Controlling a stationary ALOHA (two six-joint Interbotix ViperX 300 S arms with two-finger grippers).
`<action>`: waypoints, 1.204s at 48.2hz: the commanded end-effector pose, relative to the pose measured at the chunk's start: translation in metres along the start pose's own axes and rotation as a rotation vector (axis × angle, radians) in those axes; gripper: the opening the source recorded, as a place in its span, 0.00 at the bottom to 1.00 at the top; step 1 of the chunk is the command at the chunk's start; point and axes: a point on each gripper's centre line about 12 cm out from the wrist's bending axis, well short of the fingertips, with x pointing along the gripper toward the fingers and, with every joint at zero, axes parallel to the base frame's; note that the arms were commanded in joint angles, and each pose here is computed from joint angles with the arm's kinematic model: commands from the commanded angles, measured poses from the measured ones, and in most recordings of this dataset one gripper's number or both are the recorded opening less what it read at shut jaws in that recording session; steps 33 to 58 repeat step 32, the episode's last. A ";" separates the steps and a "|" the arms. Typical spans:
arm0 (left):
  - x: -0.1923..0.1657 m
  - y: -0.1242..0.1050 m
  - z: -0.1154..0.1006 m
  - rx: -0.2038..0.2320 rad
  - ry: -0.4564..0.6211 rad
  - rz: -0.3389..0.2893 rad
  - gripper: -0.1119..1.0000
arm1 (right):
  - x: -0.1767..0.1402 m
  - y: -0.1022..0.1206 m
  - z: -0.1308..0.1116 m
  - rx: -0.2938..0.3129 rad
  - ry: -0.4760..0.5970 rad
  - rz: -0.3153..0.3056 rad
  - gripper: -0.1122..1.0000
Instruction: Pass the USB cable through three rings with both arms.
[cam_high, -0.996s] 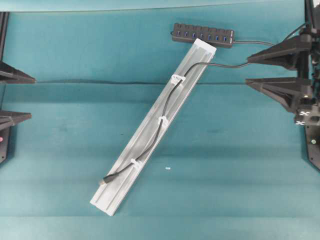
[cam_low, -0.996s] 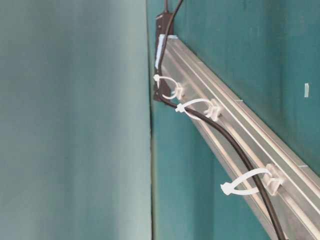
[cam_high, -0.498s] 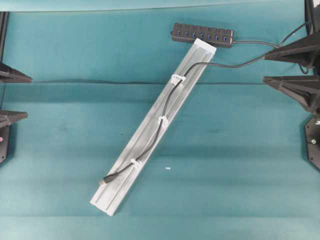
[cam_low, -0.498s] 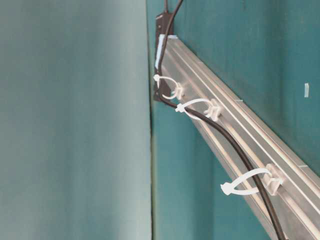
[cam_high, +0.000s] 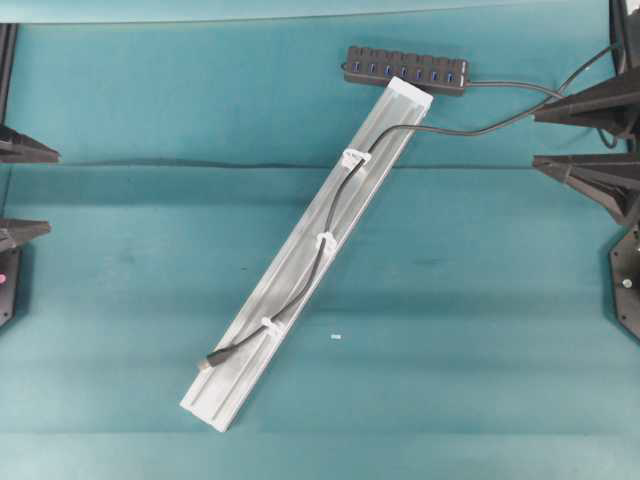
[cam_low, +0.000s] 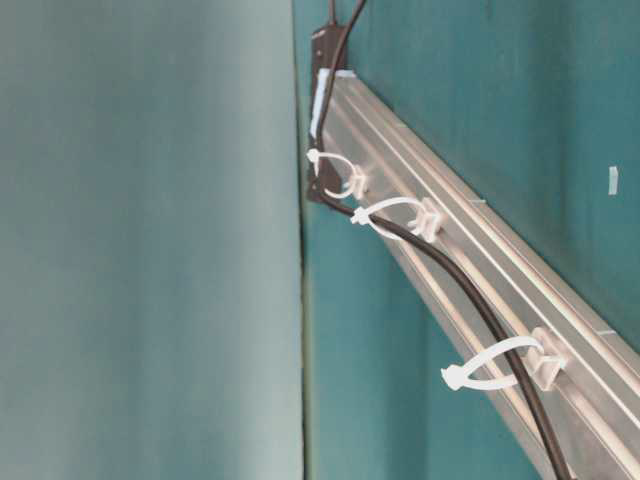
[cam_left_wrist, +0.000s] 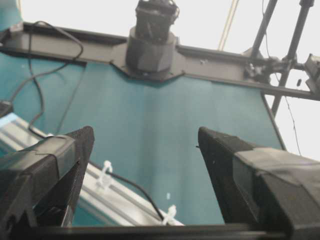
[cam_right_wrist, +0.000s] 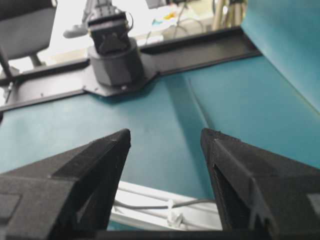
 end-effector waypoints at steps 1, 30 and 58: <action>0.001 -0.001 0.008 0.006 -0.020 0.001 0.93 | 0.001 0.001 0.001 0.000 -0.001 0.004 0.81; 0.001 0.000 0.003 0.003 -0.010 0.002 0.93 | 0.001 0.001 -0.002 -0.001 0.015 0.006 0.81; 0.001 0.000 0.002 0.006 -0.007 0.003 0.93 | 0.001 0.001 -0.002 -0.002 0.015 0.006 0.81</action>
